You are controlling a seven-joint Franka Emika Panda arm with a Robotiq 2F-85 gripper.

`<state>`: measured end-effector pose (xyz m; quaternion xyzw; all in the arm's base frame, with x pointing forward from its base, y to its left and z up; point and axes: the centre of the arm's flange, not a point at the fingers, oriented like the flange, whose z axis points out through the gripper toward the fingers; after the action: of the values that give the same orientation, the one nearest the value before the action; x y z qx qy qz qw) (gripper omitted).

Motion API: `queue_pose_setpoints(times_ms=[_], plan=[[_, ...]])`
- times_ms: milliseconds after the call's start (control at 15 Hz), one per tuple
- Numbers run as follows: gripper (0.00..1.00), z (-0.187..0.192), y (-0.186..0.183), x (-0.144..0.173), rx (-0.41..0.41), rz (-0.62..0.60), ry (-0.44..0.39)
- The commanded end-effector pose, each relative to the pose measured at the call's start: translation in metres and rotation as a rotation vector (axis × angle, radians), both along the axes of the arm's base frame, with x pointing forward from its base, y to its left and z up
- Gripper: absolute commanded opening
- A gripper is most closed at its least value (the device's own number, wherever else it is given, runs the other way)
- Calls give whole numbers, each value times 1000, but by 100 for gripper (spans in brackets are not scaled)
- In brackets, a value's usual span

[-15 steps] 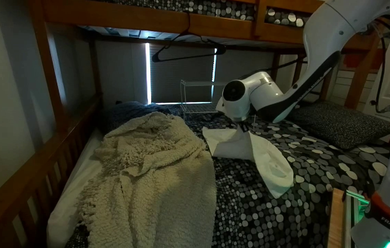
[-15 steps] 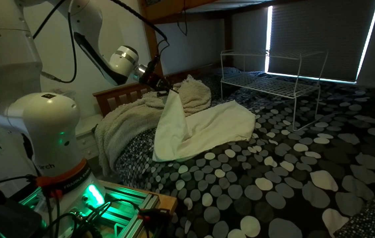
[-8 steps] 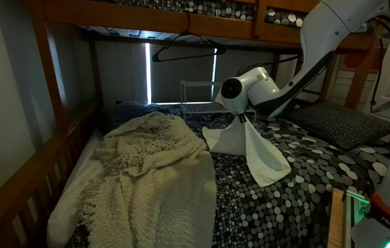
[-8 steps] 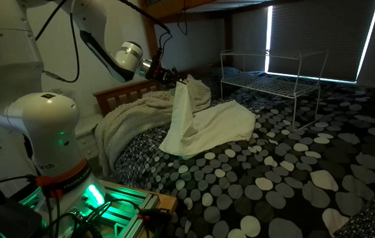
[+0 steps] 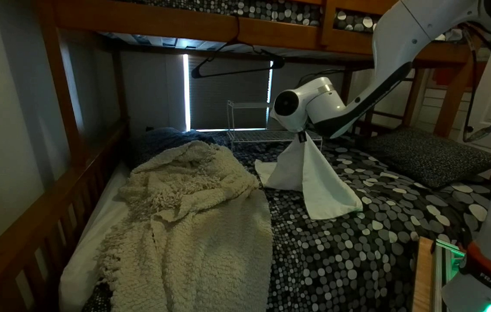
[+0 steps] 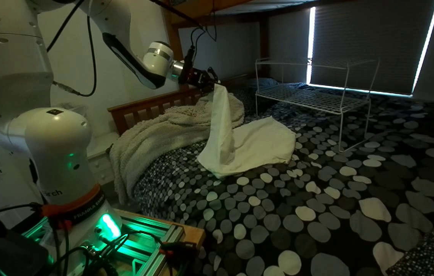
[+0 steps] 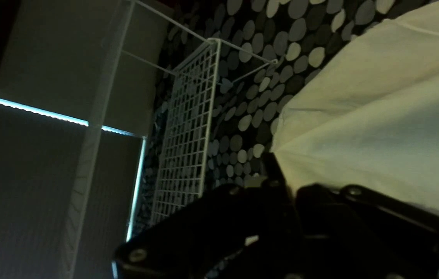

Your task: Fold the white pillow case in half

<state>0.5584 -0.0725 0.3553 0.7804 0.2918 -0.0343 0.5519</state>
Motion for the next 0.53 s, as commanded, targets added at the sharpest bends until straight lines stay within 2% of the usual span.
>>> queue_pose_setpoints(times_ms=[0,267,467], plan=[[0,1,-43,43,-79,-22,-80],[0,-20,-91,68,-121,-18,-25],[0,-43,-123,87,-50,-4,21]])
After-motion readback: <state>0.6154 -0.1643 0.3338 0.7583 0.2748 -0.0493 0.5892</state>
